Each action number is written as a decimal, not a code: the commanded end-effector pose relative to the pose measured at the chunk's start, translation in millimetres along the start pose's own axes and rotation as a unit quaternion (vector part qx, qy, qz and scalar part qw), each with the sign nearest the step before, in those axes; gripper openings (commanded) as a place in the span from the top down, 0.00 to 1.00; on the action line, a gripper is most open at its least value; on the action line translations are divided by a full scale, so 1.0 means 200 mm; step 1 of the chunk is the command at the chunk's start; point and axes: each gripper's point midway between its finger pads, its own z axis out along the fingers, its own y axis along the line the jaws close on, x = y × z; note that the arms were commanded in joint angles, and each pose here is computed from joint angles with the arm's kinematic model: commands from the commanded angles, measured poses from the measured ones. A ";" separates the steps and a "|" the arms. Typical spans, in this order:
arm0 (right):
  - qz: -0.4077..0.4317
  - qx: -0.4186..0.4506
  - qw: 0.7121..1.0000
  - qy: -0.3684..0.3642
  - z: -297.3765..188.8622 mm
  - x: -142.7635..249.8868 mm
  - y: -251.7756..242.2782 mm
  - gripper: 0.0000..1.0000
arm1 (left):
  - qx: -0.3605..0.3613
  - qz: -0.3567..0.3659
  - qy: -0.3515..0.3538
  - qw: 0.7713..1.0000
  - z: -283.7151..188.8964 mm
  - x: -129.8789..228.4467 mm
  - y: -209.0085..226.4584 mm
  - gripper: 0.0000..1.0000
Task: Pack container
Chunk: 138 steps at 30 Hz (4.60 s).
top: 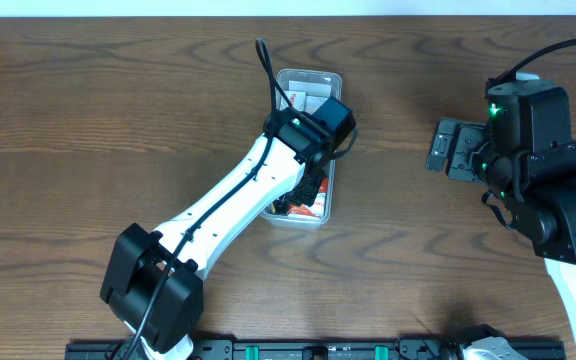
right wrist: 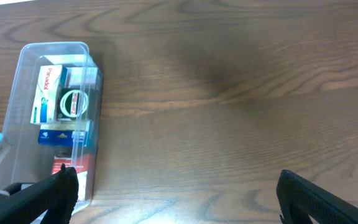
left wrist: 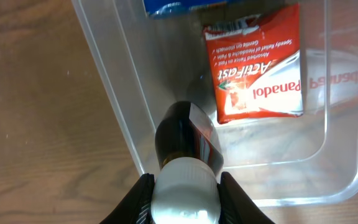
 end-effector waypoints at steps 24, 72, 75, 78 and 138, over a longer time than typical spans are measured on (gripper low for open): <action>-0.001 0.012 1.000 -0.003 0.00 -0.01 -0.03 0.01 | 0.010 -0.028 0.027 0.999 -0.01 0.07 -0.01 0.61; -0.001 0.012 1.000 -0.003 0.00 -0.01 -0.03 0.01 | -0.091 -0.348 -0.176 0.916 -0.73 0.27 1.18 0.02; -0.001 0.012 1.000 -0.003 0.00 -0.01 -0.03 0.01 | -0.093 -0.329 -0.230 0.911 -0.77 0.15 1.22 0.02; -0.001 0.012 1.000 -0.003 0.00 -0.01 -0.03 0.01 | -0.080 -0.295 -0.293 0.906 -0.80 0.07 1.23 0.02; -0.001 0.012 1.000 -0.003 0.00 -0.01 -0.03 0.01 | -0.028 -0.351 -0.536 0.767 0.12 0.67 0.97 0.02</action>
